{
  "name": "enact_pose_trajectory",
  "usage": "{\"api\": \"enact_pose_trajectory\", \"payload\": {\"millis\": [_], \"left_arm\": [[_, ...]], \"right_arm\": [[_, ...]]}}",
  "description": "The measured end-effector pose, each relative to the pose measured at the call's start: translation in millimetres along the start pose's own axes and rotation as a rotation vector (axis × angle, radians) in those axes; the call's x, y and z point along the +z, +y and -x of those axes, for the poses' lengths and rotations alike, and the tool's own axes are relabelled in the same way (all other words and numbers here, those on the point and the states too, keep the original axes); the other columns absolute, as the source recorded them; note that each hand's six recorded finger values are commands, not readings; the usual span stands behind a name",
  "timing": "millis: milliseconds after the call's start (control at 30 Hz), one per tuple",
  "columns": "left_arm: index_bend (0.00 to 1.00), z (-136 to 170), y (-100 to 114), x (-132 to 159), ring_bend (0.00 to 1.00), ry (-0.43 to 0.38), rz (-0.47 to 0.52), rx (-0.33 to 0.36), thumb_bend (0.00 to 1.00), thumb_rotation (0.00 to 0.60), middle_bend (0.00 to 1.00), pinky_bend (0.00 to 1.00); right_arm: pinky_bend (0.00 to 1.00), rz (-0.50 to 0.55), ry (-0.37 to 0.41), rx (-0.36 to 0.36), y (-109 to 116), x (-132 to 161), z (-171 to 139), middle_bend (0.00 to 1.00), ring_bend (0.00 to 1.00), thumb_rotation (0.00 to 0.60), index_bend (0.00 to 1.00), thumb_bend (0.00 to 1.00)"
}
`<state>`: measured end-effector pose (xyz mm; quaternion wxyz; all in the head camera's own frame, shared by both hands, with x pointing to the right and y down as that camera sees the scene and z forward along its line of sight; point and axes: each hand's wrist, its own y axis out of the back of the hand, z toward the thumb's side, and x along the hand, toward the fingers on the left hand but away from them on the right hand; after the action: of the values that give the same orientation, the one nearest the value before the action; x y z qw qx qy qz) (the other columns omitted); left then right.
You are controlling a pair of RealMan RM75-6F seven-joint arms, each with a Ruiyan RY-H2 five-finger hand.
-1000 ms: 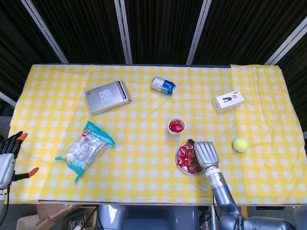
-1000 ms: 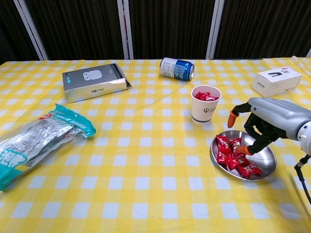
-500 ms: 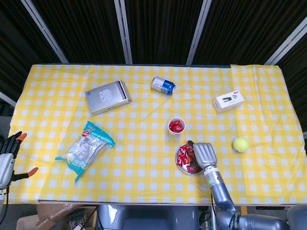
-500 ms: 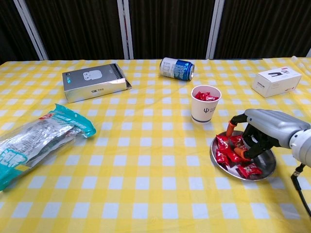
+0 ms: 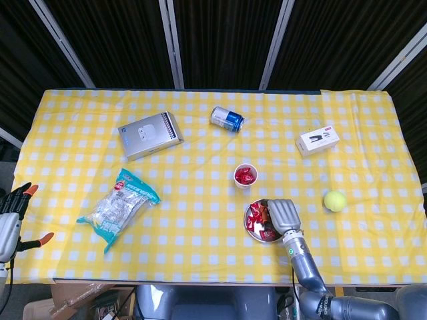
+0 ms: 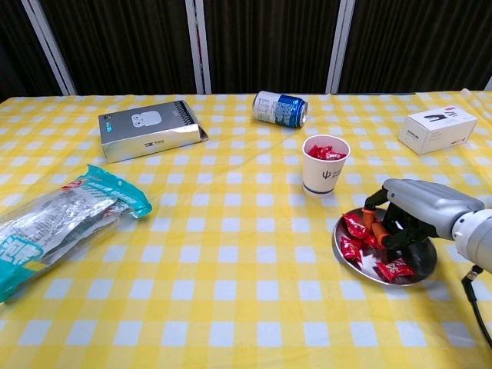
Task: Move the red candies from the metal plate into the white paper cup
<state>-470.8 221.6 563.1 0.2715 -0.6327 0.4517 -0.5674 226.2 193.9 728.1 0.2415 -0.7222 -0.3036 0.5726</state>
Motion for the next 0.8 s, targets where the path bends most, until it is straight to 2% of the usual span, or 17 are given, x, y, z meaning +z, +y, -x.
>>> {"api": "enact_pose_trajectory", "payload": {"millis": [800], "left_arm": [[0.00, 1.4, 0.6, -0.2, 0.00, -0.006, -0.005, 0.004, 0.04, 0.600, 0.00, 0.00]], "right_arm": [[0.95, -0.008, 0.016, -0.029, 12.6, 2.9, -10.7, 0.83, 0.84, 0.600, 0.58, 0.39]]}}
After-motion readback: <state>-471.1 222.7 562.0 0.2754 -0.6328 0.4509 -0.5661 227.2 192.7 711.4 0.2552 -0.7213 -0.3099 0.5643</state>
